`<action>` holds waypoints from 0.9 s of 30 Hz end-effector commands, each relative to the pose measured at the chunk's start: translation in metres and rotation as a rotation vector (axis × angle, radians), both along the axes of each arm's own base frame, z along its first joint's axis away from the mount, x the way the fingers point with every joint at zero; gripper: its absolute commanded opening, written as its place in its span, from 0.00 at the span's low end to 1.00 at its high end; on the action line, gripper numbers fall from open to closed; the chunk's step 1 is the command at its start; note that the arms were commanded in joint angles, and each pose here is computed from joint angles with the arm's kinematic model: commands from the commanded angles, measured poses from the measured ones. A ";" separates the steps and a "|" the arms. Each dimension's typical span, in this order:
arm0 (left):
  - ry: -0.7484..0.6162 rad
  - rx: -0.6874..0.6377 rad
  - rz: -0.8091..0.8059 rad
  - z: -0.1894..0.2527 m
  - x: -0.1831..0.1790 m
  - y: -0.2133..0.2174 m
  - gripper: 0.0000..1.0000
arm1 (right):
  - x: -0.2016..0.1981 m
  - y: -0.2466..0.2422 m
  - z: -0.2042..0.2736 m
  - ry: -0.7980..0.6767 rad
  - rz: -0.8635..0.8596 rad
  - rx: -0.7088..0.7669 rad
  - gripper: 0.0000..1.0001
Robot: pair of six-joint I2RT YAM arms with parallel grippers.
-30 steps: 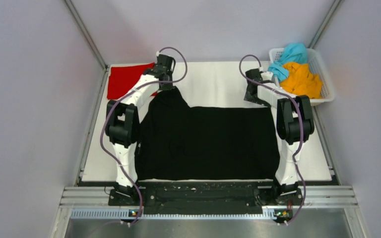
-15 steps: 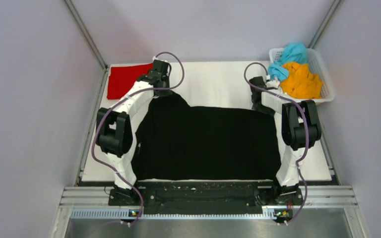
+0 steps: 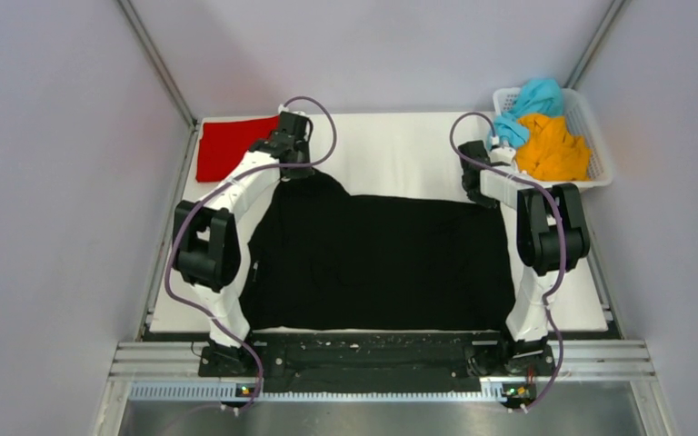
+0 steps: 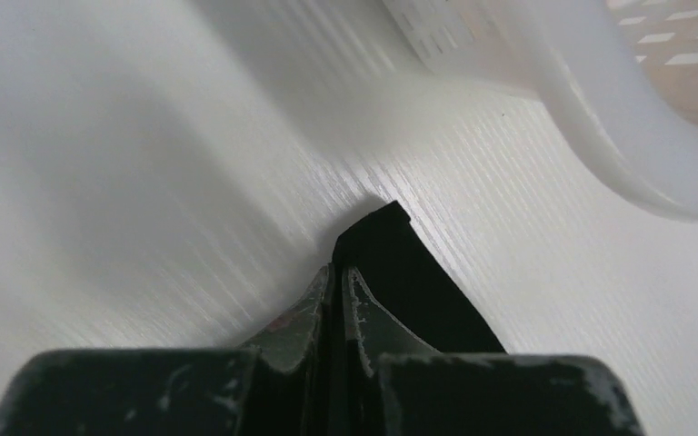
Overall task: Fold and stack the t-shirts
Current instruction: Fold the other side of the tshirt into a rectangle
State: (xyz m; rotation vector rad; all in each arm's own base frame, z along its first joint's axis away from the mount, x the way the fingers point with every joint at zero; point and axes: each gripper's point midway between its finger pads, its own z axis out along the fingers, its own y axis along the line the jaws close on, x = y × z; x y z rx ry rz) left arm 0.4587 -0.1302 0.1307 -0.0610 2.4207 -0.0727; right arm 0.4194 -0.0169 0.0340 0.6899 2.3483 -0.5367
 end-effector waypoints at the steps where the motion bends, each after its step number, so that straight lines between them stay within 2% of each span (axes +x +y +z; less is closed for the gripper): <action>1: -0.110 -0.032 0.006 0.042 0.004 -0.002 0.00 | 0.001 -0.005 0.007 -0.056 -0.044 0.020 0.00; 5: -0.120 -0.030 0.008 0.049 0.000 0.001 0.00 | 0.001 -0.002 0.014 -0.087 -0.023 0.042 0.00; 10: -0.134 -0.048 -0.018 0.057 -0.013 0.000 0.00 | 0.003 0.003 0.047 -0.179 0.036 0.069 0.00; 14: -0.142 -0.105 -0.045 0.063 -0.033 -0.008 0.00 | -0.014 0.008 0.058 -0.200 0.101 0.090 0.00; 22: -0.153 -0.110 -0.022 0.061 -0.095 -0.015 0.00 | -0.048 0.016 0.071 -0.193 0.199 0.123 0.00; 27: -0.158 -0.133 0.025 0.062 -0.141 -0.008 0.00 | -0.068 0.018 0.083 -0.192 0.225 0.082 0.00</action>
